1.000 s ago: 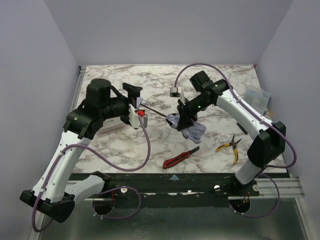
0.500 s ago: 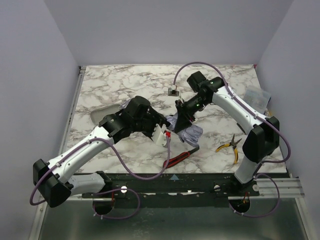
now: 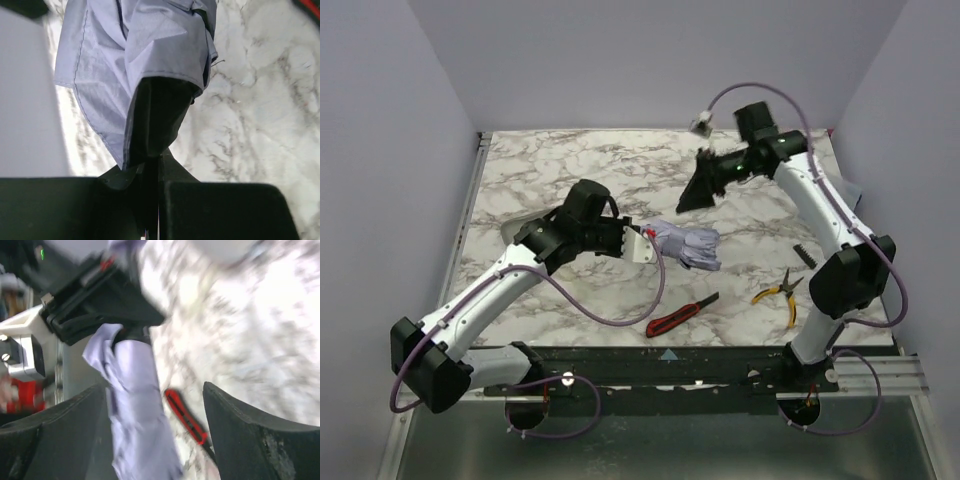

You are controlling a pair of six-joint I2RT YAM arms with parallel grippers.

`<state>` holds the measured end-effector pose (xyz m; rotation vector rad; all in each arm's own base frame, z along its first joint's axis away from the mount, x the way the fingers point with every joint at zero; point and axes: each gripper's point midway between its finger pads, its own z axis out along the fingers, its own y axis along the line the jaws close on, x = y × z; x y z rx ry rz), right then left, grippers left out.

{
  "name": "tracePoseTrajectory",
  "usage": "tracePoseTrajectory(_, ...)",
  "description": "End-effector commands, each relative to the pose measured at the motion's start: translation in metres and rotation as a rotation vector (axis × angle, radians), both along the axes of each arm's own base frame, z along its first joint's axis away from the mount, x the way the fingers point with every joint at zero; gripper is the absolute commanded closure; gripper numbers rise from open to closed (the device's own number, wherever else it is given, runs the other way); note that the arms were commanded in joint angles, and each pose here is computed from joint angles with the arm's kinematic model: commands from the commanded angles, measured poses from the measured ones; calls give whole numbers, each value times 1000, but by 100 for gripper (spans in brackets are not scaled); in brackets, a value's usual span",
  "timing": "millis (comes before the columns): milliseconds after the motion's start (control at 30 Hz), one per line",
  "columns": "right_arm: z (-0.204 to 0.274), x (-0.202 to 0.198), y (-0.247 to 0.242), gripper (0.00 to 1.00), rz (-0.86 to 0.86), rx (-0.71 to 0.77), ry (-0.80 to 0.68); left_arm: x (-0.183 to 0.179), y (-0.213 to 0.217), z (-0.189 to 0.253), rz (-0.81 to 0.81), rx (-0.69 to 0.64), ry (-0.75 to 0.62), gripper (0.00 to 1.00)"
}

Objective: Open the umbrella

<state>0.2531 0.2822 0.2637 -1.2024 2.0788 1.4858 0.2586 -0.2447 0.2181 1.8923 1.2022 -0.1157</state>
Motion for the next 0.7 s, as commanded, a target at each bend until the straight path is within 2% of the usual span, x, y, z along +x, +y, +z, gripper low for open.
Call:
tracePoseTrajectory(0, 93, 122, -71, 16, -425, 269, 35, -11, -7, 61, 86, -347, 267, 100)
tracePoseTrajectory(67, 126, 162, -116, 13, -620, 379, -10, -8, -6, 77, 137, -457, 378, 100)
tracePoseTrajectory(100, 139, 174, -136, 2, -694, 437, -55, -4, -5, 87, 185, -527, 450, 100)
tracePoseTrajectory(200, 151, 181, -164, 0, -807, 505, -71, 6, -5, 118, 254, -732, 657, 100)
tracePoseTrajectory(300, 141, 166, -158, 0, -822, 525, -56, 9, -9, 147, 229, -881, 827, 100)
tracePoseTrajectory(467, 136, 135, -128, 0, -740, 550, -88, 11, -20, 177, 174, -1012, 1021, 100)
tracePoseTrajectory(667, 160, 104, -61, 0, -601, 574, -237, 23, -29, 185, 162, -1071, 1089, 100)
